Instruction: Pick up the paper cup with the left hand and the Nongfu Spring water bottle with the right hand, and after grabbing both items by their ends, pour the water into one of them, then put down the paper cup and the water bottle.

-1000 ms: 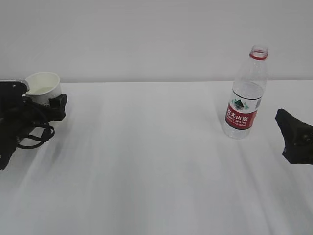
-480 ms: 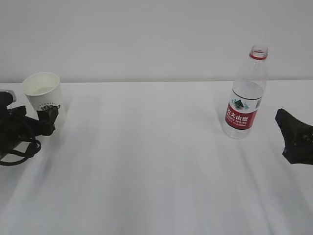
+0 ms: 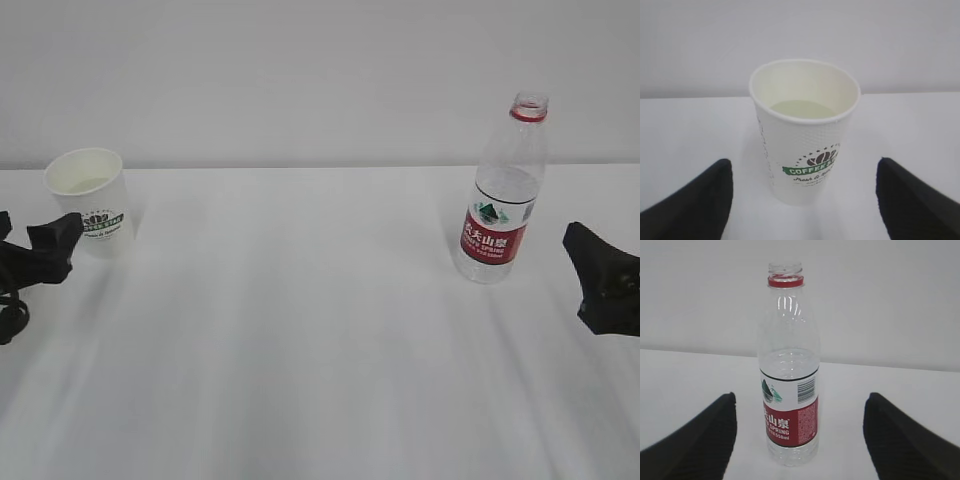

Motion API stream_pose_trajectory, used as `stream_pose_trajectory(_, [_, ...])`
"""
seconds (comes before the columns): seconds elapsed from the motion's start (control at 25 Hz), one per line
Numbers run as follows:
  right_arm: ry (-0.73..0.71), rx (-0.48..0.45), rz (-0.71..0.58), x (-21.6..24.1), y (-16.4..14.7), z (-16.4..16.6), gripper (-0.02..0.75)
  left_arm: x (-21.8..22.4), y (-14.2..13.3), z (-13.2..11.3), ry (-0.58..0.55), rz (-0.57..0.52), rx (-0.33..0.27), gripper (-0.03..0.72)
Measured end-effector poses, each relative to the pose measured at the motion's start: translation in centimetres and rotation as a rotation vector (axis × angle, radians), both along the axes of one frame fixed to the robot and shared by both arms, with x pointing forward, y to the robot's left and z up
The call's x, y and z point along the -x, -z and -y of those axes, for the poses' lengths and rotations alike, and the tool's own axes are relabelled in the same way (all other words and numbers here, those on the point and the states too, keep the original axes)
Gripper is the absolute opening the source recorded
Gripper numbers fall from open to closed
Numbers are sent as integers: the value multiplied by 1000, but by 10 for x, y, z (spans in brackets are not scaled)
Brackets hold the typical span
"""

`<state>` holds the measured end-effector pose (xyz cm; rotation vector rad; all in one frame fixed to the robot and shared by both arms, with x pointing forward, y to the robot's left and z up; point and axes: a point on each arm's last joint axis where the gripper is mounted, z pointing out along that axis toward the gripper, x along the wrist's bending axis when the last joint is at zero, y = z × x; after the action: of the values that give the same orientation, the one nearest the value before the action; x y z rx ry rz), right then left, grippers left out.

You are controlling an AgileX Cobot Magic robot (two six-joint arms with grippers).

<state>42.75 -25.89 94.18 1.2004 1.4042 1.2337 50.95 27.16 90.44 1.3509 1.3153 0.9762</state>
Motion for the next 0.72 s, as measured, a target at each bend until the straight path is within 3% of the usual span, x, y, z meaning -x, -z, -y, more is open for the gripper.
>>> stream_pose_trajectory(0.4, [0, -1, -1, 0, -1, 0, 593, 30, -48, -1, 22, 155, 10, 645])
stream_pose_trajectory(0.72, [-17, 5, -17, 6, -20, 0, 593, 46, -85, -3, 27, 240, 13, 634])
